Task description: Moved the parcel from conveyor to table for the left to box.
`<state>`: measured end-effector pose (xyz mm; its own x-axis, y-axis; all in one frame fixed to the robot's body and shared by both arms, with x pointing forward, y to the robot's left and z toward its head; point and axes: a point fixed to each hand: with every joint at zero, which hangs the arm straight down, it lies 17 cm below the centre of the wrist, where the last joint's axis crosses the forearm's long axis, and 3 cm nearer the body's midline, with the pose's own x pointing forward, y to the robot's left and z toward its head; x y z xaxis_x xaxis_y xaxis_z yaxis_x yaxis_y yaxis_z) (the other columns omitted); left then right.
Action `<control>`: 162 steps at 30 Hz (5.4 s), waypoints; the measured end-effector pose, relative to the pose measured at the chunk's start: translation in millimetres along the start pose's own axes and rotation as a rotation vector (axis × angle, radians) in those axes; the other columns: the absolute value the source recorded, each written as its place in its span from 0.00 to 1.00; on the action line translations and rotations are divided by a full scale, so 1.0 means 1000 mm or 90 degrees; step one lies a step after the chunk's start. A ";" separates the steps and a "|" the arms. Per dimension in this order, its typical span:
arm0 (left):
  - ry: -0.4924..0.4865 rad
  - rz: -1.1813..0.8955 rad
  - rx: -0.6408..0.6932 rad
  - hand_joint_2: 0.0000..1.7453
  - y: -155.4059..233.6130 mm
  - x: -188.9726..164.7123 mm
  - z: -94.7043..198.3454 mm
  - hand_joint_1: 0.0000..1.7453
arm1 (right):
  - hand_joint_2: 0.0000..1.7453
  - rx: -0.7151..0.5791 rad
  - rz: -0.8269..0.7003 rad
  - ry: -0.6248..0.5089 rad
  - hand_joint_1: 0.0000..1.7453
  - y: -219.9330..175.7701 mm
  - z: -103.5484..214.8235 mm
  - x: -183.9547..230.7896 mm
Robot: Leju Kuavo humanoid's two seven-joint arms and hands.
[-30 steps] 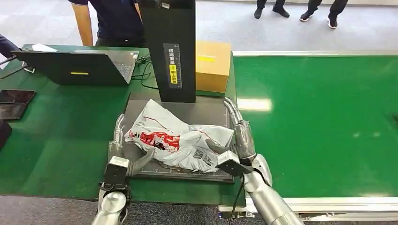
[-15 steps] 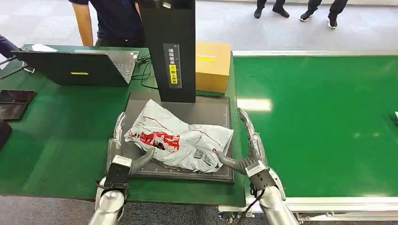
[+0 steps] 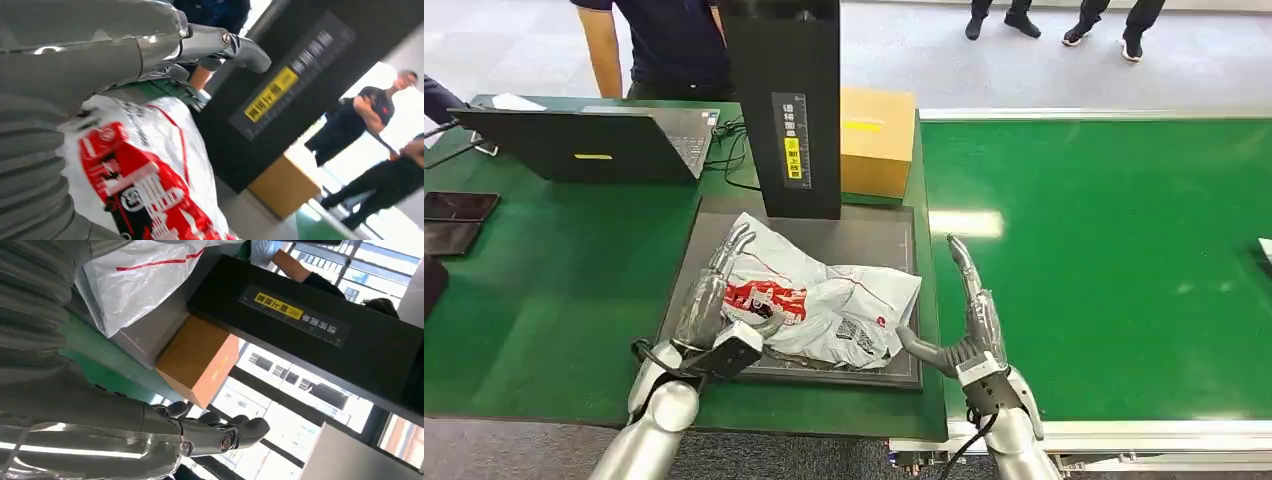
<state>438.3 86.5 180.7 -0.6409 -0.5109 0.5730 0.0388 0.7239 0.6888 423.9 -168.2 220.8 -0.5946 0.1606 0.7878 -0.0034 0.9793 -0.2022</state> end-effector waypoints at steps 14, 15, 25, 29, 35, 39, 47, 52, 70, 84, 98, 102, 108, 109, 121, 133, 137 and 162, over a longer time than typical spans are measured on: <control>0.059 -0.096 -0.232 1.00 -0.053 -0.051 -0.020 0.00 | 1.00 0.001 -0.013 -0.001 0.00 -0.002 -0.001 -0.001; 0.065 -0.101 -0.251 1.00 -0.057 -0.057 -0.020 0.00 | 1.00 -0.001 -0.013 -0.001 0.00 -0.003 -0.001 -0.001; 0.148 -0.150 -0.396 1.00 -0.070 -0.112 -0.020 0.00 | 1.00 -0.007 -0.009 0.002 0.00 -0.007 0.001 -0.003; 0.172 -0.154 -0.415 1.00 -0.068 -0.125 -0.018 1.00 | 1.00 -0.006 -0.004 0.006 0.00 -0.008 0.002 -0.003; 0.181 -0.147 -0.423 1.00 -0.066 -0.132 -0.015 1.00 | 1.00 -0.006 -0.002 0.005 0.00 -0.008 0.001 -0.002; 0.172 -0.144 -0.415 1.00 -0.062 -0.130 -0.020 1.00 | 1.00 -0.009 0.000 0.006 0.00 -0.009 0.002 -0.002; 0.140 -0.108 -0.390 1.00 -0.057 -0.121 -0.026 1.00 | 1.00 -0.010 0.001 0.015 0.00 -0.009 0.007 -0.005; 0.112 -0.068 -0.366 1.00 -0.057 -0.108 -0.026 1.00 | 1.00 -0.016 0.008 0.019 0.00 -0.012 0.010 -0.007; -0.020 0.096 -0.148 1.00 -0.001 -0.026 -0.033 1.00 | 1.00 -0.017 0.026 0.023 0.00 -0.014 0.016 -0.006; -0.046 0.079 0.104 1.00 0.102 -0.012 -0.040 1.00 | 1.00 -0.022 0.032 0.024 0.00 -0.013 0.018 -0.003; 0.142 -0.169 0.380 1.00 0.223 -0.087 0.014 1.00 | 1.00 -0.031 0.034 0.023 0.00 -0.012 0.017 -0.001; 0.223 -0.310 0.418 1.00 0.247 -0.114 0.039 1.00 | 1.00 -0.039 0.040 0.023 0.00 -0.015 0.018 0.001; 0.324 -0.471 0.391 1.00 0.274 -0.147 0.063 1.00 | 1.00 -0.048 0.045 0.029 0.00 -0.017 0.021 0.001; 0.352 -0.491 0.389 1.00 0.279 -0.155 0.070 1.00 | 1.00 -0.050 0.046 0.030 0.00 -0.018 0.021 0.002; 0.607 -0.561 0.402 1.00 0.318 -0.223 0.153 1.00 | 1.00 -0.051 0.049 0.030 0.00 -0.015 0.018 0.009; 0.713 -0.551 0.390 1.00 0.328 -0.260 0.207 1.00 | 1.00 -0.055 0.050 0.034 0.00 -0.014 0.019 0.011; 0.747 -0.549 0.378 1.00 0.326 -0.271 0.218 0.01 | 1.00 -0.056 0.050 0.036 0.00 -0.014 0.021 0.011; 0.679 -0.462 0.354 1.00 0.286 -0.274 0.210 0.00 | 1.00 -0.056 0.048 0.040 0.00 -0.013 0.025 0.011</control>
<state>464.3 530.9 127.6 0.5053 -0.7649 0.3996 -0.5106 0.1083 0.8530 397.7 -182.3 217.5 -0.5390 0.2384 0.8079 0.1113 0.9709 -0.2122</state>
